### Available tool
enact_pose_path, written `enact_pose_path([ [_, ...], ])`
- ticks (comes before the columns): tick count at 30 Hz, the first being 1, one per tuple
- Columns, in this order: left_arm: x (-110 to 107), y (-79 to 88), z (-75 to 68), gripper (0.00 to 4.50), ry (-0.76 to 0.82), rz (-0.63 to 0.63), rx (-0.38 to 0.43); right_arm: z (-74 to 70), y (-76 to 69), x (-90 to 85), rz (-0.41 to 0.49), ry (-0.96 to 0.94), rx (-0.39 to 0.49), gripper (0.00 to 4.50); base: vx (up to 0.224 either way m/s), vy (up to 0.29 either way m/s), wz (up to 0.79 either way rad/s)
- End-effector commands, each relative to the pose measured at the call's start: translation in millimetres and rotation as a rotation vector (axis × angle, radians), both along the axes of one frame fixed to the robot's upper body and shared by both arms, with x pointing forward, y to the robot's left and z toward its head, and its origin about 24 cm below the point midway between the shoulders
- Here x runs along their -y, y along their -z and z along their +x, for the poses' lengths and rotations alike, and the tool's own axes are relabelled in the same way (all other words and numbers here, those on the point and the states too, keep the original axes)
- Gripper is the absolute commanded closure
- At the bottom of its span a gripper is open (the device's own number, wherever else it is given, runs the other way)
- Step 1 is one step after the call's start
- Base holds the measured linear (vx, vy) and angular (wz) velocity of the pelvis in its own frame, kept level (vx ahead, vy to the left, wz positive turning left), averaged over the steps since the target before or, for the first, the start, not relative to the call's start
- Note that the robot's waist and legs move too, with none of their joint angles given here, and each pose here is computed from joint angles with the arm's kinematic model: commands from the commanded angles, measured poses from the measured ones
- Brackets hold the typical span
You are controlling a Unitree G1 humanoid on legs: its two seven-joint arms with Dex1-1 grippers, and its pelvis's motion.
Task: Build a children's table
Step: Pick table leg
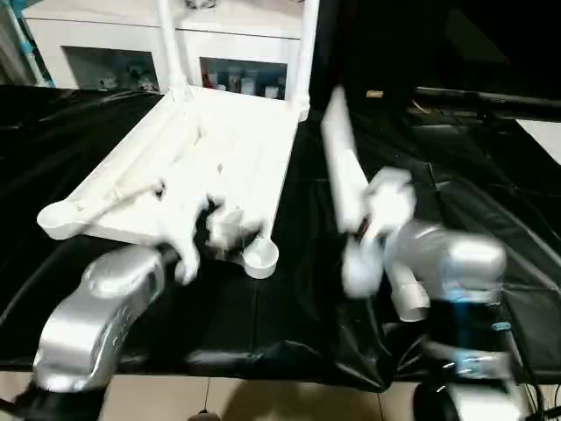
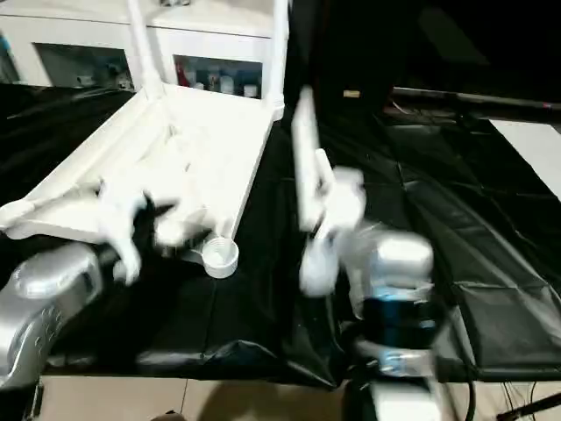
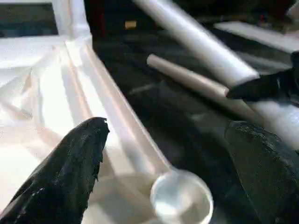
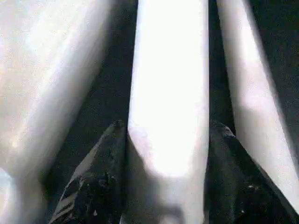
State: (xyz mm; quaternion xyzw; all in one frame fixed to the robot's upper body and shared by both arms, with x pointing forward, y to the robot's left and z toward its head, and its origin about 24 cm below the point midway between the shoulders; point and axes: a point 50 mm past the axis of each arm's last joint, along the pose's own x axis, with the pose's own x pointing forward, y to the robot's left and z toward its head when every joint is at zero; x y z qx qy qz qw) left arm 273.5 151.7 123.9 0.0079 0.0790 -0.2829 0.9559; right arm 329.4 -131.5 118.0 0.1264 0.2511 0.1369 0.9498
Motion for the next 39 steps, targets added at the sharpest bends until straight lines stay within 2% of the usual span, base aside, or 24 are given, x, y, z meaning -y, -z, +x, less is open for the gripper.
enact_pose_path([
  [1, 1, -6.7, 4.2, 0.0, -0.047, -0.005, 0.033, 1.8, -21.1, -2.7, 0.091, -0.07, 0.133, 2.63, 0.0, 0.0, 0.0],
  [2, 3, -10.8, 11.8, 0.0, -0.093, -0.047, 0.019, -0.4, -25.0, -1.7, 0.167, -0.135, 0.154, 2.63, 0.0, 0.0, 0.0],
  [4, 7, -15.7, 18.1, 0.0, -0.112, -0.086, 0.024, -3.7, -27.5, -1.3, 0.239, -0.201, 0.166, 2.63, 0.0, 0.0, 0.0],
  [5, 15, -24.6, 26.0, 0.0, -0.114, -0.193, 0.01, -9.9, -29.8, -0.7, 0.334, -0.299, 0.181, 2.63, 0.0, 0.0, 0.0],
  [6, 21, -30.2, 29.5, 0.0, -0.105, -0.266, -0.006, -13.2, -31.0, 0.3, 0.374, -0.346, 0.189, 2.63, 0.0, 0.0, 0.0],
  [8, 30, -42.3, 33.9, 0.0, -0.079, -0.363, 0.014, -16.9, -33.5, 1.4, 0.421, -0.404, 0.204, 2.63, 0.0, 0.0, 0.0],
  [9, 45, -55.4, 34.2, 0.0, 0.031, -0.519, 0.008, -19.5, -37.1, 1.3, 0.466, -0.46, 0.223, 2.63, 0.0, 0.0, 0.0],
  [10, 50, -58.8, 33.9, 0.0, 0.066, -0.566, 0.0, -20.4, -38.4, 1.0, 0.48, -0.48, 0.231, 2.63, 0.0, 0.0, 0.0],
  [12, 55, -60.0, 33.5, 0.0, 0.094, -0.604, -0.024, -21.4, -39.5, 0.6, 0.482, -0.499, 0.24, 2.64, 0.0, 0.0, 0.0],
  [18, 64, -55.5, 33.2, 0.0, 0.112, -0.616, -0.088, -27.0, -41.6, -2.2, 0.462, -0.556, 0.257, 2.64, 0.0, 0.0, 0.0],
  [22, 67, -57.7, 34.7, 0.0, 0.12, -0.653, -0.119, -33.9, -37.8, -10.1, 0.375, -0.638, 0.261, 2.64, 0.0, 0.0, 0.0],
  [26, 69, -63.8, 35.6, 0.0, 0.145, -0.716, -0.125, -35.2, -40.7, -20.1, 0.339, -0.675, 0.283, 2.64, 0.0, 0.0, 0.0],
  [31, 68, -62.6, 37.1, 0.0, 0.116, -0.694, -0.126, -35.5, -40.7, -26.1, 0.289, -0.699, 0.294, 2.64, 0.0, 0.0, 0.0],
  [39, 56, -60.3, 41.5, 0.83, 0.07, -0.682, -0.137, -37.2, -37.6, -26.9, 0.187, -0.736, 0.308, 2.64, 0.0, 0.0, 0.0],
])
